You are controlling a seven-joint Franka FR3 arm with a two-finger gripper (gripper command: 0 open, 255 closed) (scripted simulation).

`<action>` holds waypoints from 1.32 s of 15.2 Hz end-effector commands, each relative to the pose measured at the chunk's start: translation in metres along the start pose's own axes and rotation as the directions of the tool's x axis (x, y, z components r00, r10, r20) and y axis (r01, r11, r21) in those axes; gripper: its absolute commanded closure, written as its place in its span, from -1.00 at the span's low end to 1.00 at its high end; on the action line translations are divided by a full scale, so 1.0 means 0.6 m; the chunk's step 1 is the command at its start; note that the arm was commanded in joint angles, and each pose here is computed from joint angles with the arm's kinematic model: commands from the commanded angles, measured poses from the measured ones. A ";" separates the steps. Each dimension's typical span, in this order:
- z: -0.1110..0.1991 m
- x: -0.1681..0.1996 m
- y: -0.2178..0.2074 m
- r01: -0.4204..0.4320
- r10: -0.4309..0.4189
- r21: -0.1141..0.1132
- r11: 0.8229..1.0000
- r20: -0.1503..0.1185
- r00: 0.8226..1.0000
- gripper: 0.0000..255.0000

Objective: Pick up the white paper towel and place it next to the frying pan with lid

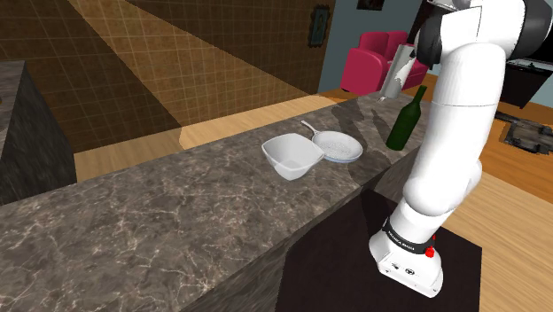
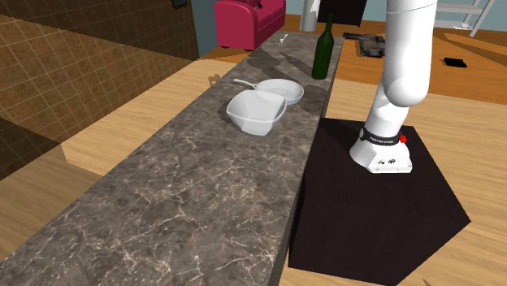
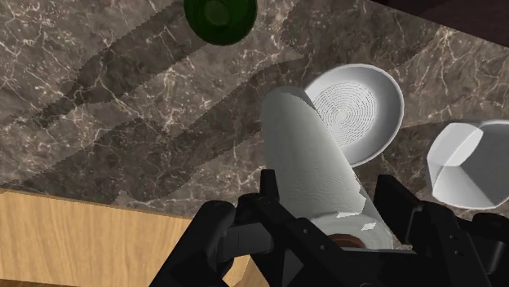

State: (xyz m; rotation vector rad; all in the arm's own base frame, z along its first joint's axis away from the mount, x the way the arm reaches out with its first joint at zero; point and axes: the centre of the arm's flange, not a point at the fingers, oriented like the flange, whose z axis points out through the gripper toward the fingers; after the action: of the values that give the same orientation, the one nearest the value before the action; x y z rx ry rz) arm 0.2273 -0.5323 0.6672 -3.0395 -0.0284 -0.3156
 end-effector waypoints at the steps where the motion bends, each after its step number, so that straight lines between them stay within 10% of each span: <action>1: 0.015 -0.003 0.003 0.000 0.000 -0.001 1.000 0.000 1.000 1.00; 20: 0.179 -0.038 0.017 0.000 0.000 -0.001 1.000 0.000 1.000 1.00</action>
State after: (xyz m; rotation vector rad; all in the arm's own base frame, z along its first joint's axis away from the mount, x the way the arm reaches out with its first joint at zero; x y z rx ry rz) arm 0.2269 -0.5337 0.5628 -3.0403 -0.0282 -0.3155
